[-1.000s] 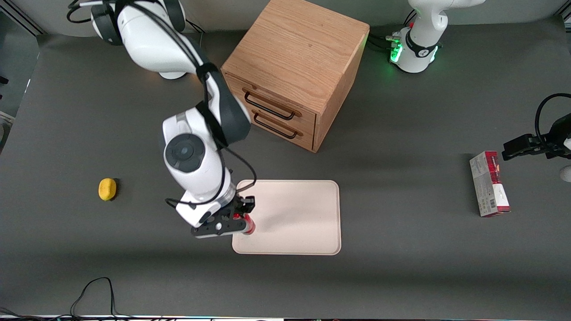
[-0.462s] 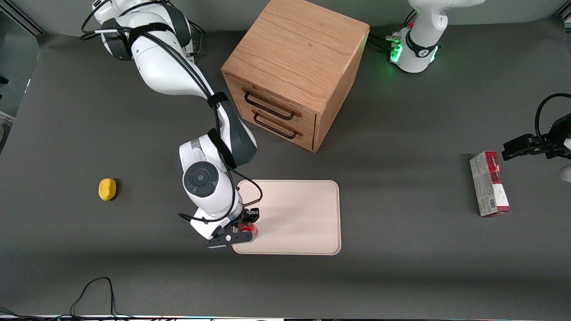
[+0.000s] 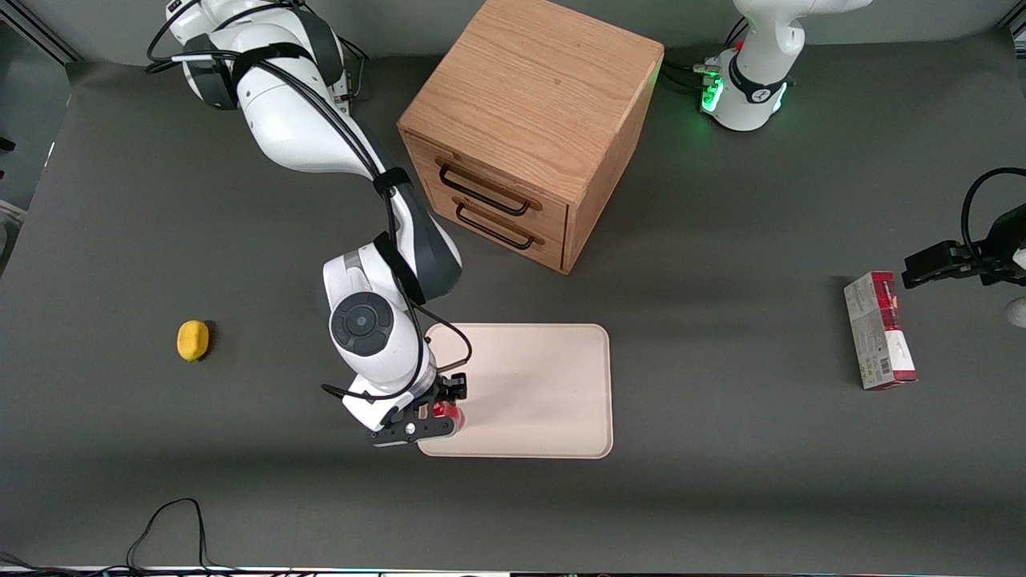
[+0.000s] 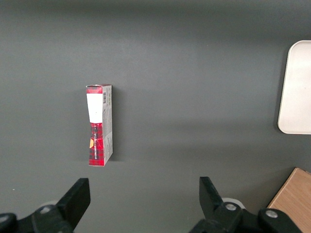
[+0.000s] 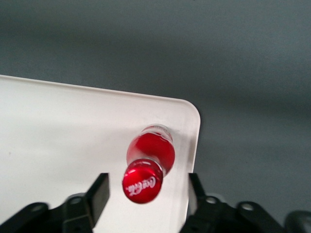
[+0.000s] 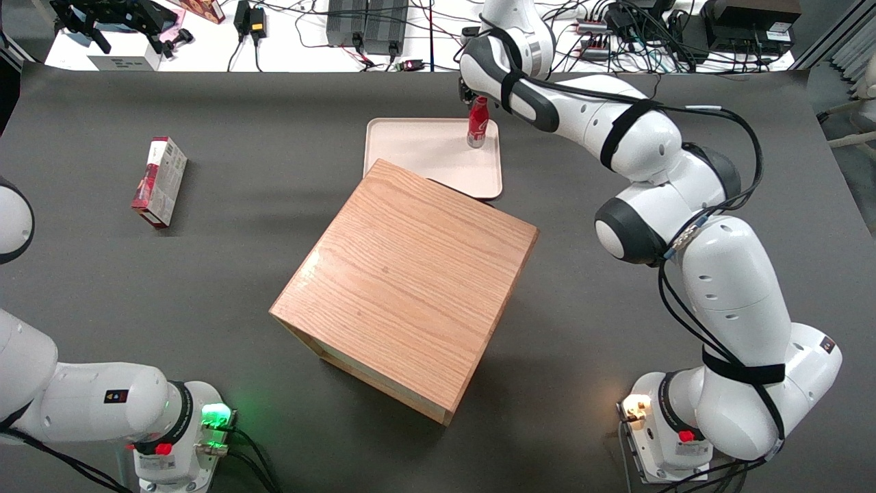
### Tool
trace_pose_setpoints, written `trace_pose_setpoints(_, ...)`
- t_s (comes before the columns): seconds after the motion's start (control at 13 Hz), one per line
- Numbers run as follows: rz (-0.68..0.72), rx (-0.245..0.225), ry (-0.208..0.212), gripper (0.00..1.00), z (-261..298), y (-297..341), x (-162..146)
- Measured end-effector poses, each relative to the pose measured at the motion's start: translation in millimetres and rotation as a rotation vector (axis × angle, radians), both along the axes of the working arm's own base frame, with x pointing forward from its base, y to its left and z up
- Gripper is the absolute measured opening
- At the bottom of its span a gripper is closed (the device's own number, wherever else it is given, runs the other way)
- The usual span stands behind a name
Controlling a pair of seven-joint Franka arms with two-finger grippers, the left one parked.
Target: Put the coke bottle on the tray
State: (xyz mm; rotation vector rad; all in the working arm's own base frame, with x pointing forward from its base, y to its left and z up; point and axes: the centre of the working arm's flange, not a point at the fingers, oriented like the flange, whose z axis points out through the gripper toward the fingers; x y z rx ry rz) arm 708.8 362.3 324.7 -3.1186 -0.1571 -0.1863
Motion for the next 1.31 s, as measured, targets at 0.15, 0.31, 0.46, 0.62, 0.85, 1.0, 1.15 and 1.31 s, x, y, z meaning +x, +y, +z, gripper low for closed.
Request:
trace_pose_setpoints(0.15,0.004,0.007,-0.008,1.0,12.0,2.5,-1.4)
trace_pose_setpoints(0.31,0.006,0.01,0.013,1.0,49.6,1.0,-9.2)
trace_pose_setpoints(0.46,0.009,0.03,0.022,1.0,122.7,-5.6,-25.5)
trace_pose_setpoints(0.62,0.006,0.044,0.048,1.0,196.3,-21.4,-51.1)
trace_pose_setpoints(0.85,-0.023,0.049,0.085,1.0,272.2,-56.3,-88.6)
trace_pose_setpoints(1.0,-0.072,0.055,0.085,1.0,293.4,-97.0,-98.8)
trace_pose_setpoints(1.15,-0.171,0.085,0.096,1.0,303.7,-171.5,-99.5)
trace_pose_setpoints(1.31,-0.27,0.12,0.109,1.0,311.5,-250.3,-107.4)
